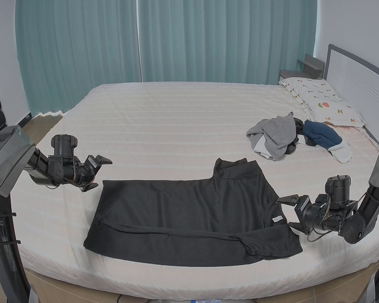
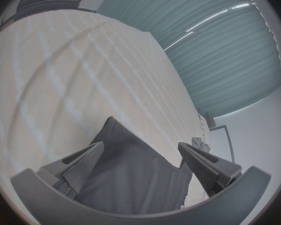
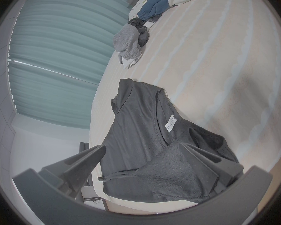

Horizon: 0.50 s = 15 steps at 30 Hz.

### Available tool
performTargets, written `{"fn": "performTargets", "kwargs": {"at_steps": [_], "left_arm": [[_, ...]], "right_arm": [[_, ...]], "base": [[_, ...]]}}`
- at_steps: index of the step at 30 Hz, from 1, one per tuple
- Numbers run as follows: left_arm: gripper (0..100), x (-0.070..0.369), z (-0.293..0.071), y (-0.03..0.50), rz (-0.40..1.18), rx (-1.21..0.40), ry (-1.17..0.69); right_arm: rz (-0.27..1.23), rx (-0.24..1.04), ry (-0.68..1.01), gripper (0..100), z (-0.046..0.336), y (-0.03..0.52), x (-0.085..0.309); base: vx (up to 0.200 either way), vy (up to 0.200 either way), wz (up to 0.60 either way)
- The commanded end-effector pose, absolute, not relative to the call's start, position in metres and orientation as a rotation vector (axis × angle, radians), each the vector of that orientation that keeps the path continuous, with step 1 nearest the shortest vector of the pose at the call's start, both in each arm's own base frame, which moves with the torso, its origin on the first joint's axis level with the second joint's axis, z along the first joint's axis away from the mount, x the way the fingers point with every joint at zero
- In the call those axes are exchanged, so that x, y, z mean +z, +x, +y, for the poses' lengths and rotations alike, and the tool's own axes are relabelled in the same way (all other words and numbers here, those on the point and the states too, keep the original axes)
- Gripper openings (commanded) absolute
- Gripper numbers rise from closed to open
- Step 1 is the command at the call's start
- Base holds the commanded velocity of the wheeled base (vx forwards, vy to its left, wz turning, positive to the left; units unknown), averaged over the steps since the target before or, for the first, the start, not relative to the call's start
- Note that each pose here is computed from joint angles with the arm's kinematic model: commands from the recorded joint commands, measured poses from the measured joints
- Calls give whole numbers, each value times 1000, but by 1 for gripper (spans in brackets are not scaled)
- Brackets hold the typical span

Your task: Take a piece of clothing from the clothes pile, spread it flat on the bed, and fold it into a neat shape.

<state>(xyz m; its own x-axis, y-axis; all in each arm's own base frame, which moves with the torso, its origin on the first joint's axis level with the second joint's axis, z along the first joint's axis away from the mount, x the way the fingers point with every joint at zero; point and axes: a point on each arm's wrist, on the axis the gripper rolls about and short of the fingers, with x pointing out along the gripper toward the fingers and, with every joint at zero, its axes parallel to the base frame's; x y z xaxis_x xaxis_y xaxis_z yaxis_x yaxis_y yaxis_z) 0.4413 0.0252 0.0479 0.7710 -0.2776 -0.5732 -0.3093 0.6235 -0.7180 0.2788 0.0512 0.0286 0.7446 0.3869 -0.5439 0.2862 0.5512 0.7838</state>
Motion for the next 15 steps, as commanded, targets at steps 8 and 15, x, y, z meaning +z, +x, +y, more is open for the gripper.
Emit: {"fn": "performTargets", "kwargs": {"at_steps": [8,15], "left_arm": [[100,-13,21,472,739,12,-732],[100,-20,16,479,669,19,-711]], "right_arm": [[774,84,1005,100,55,280,27],[775,83,1005,100,55,280,26]], "base": [[0,0,0],[0,0,0]]}}
